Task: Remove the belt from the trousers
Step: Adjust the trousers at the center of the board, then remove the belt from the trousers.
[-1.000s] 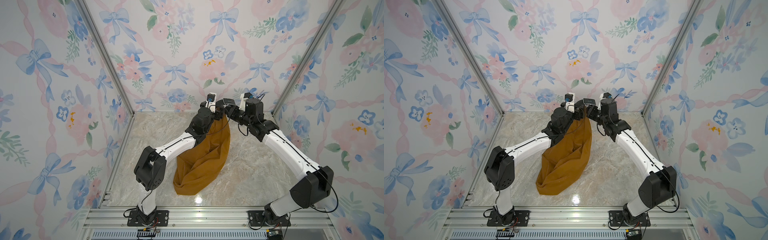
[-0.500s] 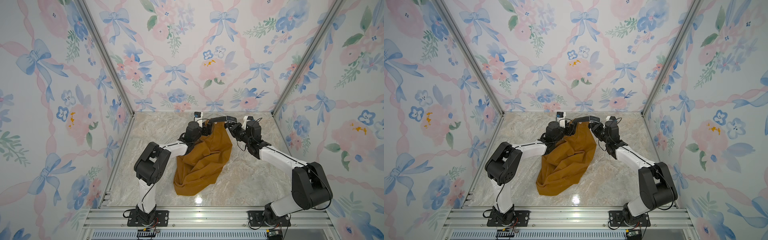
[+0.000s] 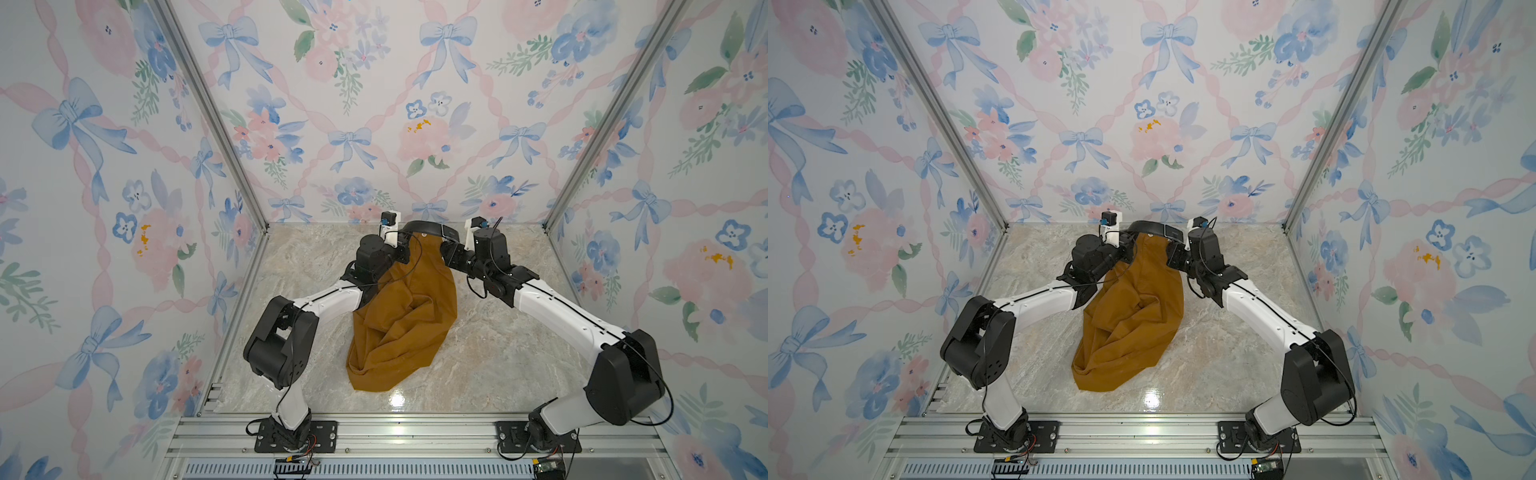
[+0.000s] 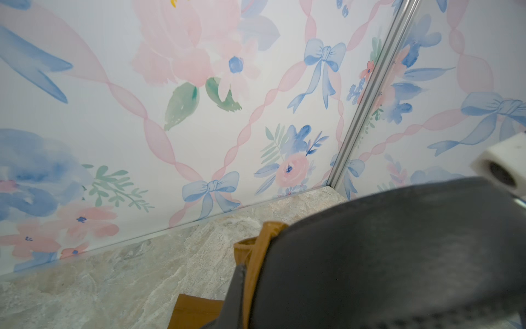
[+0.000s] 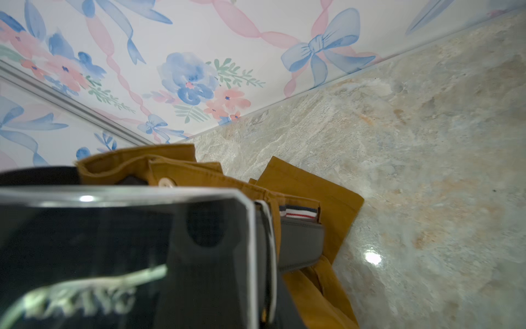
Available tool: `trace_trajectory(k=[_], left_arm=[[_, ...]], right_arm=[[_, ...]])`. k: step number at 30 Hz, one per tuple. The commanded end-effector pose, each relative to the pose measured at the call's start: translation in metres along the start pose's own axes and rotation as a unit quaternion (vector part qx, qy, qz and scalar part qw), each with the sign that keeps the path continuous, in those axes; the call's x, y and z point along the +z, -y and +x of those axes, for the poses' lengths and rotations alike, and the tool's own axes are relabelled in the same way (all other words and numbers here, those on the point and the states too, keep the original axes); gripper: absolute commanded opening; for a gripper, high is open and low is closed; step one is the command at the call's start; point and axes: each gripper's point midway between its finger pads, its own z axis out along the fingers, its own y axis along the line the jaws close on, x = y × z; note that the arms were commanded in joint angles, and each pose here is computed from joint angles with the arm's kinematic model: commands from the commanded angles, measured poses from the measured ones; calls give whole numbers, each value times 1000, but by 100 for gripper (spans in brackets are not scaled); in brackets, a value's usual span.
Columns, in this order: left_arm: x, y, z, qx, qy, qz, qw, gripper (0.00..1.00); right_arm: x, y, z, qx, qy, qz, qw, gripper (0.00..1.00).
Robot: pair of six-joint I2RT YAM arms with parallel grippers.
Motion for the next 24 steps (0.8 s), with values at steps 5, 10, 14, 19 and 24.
trace_trajectory(k=[5, 10, 14, 19, 24], left_arm=[[-8, 20, -72, 206, -8, -41, 978, 0], [5, 23, -58, 295, -76, -72, 950, 0], [5, 39, -55, 285, -76, -45, 955, 0], [4, 60, -44, 245, -80, 0, 966, 0], [3, 68, -41, 211, -81, 23, 974, 0]], right_arm=[[-59, -2, 13, -177, 5, 63, 982, 79], [-113, -23, -14, -253, 55, 78, 963, 95], [-119, -23, -24, -291, 57, 99, 950, 95], [-112, -23, -49, -333, 91, 151, 926, 95], [-88, -49, -48, -391, 75, 121, 909, 96]])
